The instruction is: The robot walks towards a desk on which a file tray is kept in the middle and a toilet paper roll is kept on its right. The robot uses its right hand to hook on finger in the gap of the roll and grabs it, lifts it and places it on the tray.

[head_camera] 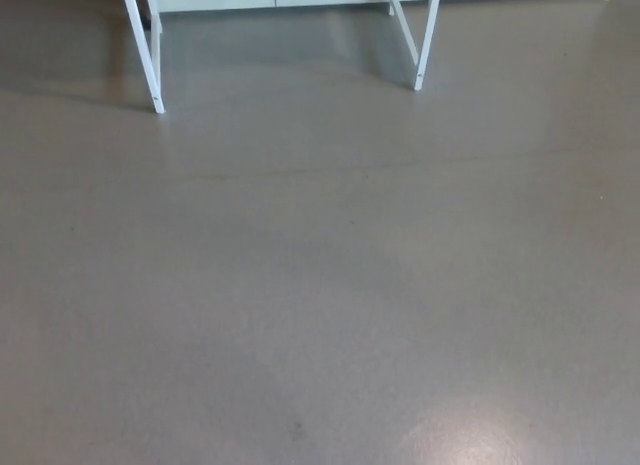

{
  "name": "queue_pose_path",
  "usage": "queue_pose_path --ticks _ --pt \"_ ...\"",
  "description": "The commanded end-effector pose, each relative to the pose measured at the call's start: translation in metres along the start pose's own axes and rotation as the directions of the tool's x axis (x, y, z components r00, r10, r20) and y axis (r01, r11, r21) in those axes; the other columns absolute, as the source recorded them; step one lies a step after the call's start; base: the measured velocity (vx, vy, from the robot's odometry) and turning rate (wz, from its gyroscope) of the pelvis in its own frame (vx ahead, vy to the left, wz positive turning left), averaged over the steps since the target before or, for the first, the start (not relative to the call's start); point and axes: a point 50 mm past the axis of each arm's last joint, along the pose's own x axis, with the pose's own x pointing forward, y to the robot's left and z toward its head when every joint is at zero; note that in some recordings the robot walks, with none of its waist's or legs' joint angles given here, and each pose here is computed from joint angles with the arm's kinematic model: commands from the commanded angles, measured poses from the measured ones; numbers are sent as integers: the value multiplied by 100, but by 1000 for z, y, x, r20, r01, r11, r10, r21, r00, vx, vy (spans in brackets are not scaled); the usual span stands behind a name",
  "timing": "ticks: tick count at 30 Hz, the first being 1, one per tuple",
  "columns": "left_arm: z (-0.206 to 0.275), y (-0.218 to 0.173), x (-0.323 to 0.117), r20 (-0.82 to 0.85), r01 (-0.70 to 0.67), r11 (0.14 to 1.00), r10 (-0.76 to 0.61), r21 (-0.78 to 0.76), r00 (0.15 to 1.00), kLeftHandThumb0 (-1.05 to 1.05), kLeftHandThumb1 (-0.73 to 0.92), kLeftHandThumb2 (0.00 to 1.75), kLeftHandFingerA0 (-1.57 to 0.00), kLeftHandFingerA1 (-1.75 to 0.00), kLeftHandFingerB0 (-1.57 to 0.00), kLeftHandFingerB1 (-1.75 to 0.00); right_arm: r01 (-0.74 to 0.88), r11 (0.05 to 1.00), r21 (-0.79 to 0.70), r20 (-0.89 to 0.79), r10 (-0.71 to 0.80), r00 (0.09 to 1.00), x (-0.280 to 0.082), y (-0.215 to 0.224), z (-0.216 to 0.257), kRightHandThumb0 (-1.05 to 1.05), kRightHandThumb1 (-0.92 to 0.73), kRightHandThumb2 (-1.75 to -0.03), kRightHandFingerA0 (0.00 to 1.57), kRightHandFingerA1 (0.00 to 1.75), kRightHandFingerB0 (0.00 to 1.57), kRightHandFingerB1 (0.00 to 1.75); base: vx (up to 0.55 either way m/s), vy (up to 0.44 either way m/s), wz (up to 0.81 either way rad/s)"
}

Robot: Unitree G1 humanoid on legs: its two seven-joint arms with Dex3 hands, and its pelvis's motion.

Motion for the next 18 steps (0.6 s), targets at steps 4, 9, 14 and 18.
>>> queue_pose_path --ticks 4,9,14,18 --pt "-1 2 -1 -23 -20 998 21 55 1000 -105 75 124 -10 -73 -14 -68 17 999 -37 -2 -17 1000 -1 -3 -1 -81 -67 -104 18 54 5 16 108 27 4" --pt "0 3 -2 -44 -29 1000 29 10 999 -105 74 122 -12 -73 -13 -67 3 1000 12 13 -3 1000 -2 -3 -1 -76 -63 -99 13 52 4 22 88 -115 8" --pt "-2 3 0 -33 -26 1000 27 8 999 -105 74 123 -8 -72 -12 -66 -10 1000 -9 -19 10 1000 -1 -4 -1 -76 -66 -103 11 51 0 19 67 -241 -2" --pt "0 3 -1 -24 -9 1000 9 4 1000 -105 75 123 0 -69 -17 -64 -1 1000 2 9 1 1000 -1 -4 -1 -77 -64 -101 16 54 4 20 61 -156 -3"
